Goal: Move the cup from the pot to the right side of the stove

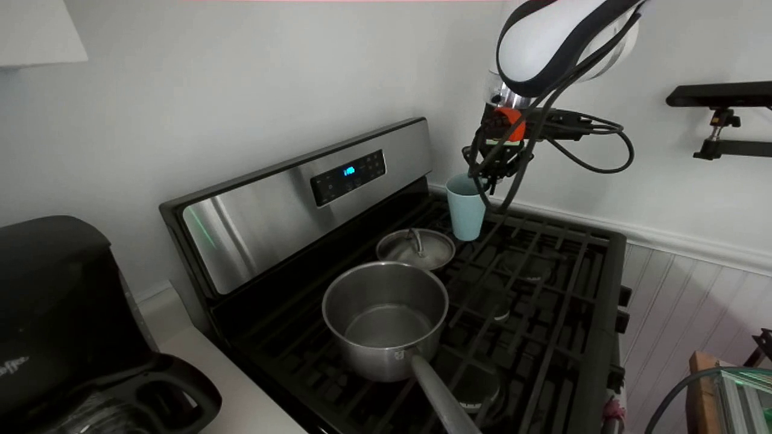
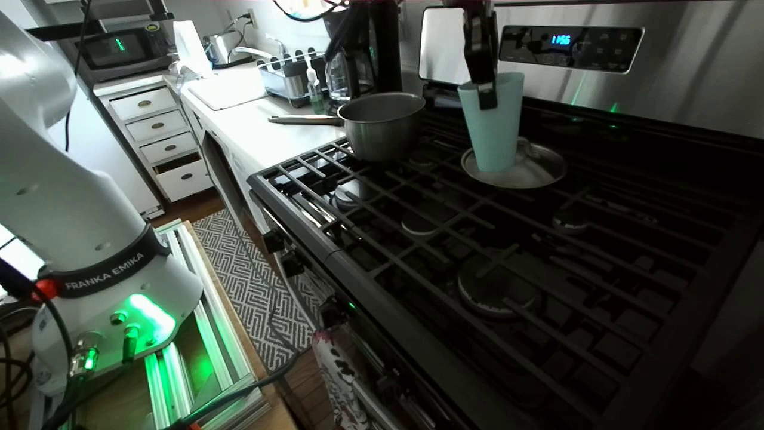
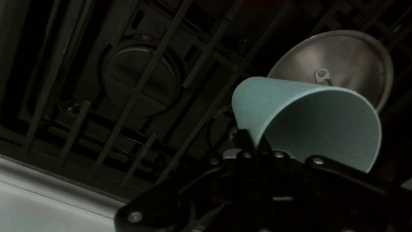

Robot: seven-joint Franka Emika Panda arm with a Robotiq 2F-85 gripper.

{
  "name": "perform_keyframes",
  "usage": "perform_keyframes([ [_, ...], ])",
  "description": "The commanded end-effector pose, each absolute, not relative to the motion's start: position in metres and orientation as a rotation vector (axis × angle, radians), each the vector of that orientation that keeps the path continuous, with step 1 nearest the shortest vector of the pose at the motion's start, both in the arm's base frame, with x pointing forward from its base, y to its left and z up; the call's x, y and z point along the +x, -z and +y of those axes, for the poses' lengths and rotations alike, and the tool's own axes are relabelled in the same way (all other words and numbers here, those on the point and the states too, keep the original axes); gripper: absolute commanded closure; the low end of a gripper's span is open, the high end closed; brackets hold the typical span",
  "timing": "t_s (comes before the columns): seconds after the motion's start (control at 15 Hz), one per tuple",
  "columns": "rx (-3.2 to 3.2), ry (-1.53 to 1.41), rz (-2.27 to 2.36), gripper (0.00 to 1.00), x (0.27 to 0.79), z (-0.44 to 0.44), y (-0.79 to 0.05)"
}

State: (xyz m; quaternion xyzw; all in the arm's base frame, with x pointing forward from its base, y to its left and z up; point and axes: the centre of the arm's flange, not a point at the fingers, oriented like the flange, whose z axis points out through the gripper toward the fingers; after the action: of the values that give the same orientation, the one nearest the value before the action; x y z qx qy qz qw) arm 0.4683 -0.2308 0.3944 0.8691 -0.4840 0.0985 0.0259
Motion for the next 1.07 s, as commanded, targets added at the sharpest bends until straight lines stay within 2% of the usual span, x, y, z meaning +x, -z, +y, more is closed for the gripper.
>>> perform_keyframes([
  [0.0, 2.538, -0.19, -1.742, 0.99, 0.5, -0.259, -0.373],
  [0.07, 2.611, -0.242, -1.62, 0.99, 0.477, -0.248, -0.374],
  [0.13, 2.6, -0.223, -1.63, 0.96, 0.48, -0.252, -0.366],
  [0.33, 2.607, -0.206, -1.636, 0.99, 0.478, -0.254, -0.365],
  [0.87, 2.322, -0.206, -2.027, 0.99, 0.435, -0.323, -0.368],
  [1.0, 2.367, -0.197, -1.955, 0.96, 0.434, -0.323, -0.361],
])
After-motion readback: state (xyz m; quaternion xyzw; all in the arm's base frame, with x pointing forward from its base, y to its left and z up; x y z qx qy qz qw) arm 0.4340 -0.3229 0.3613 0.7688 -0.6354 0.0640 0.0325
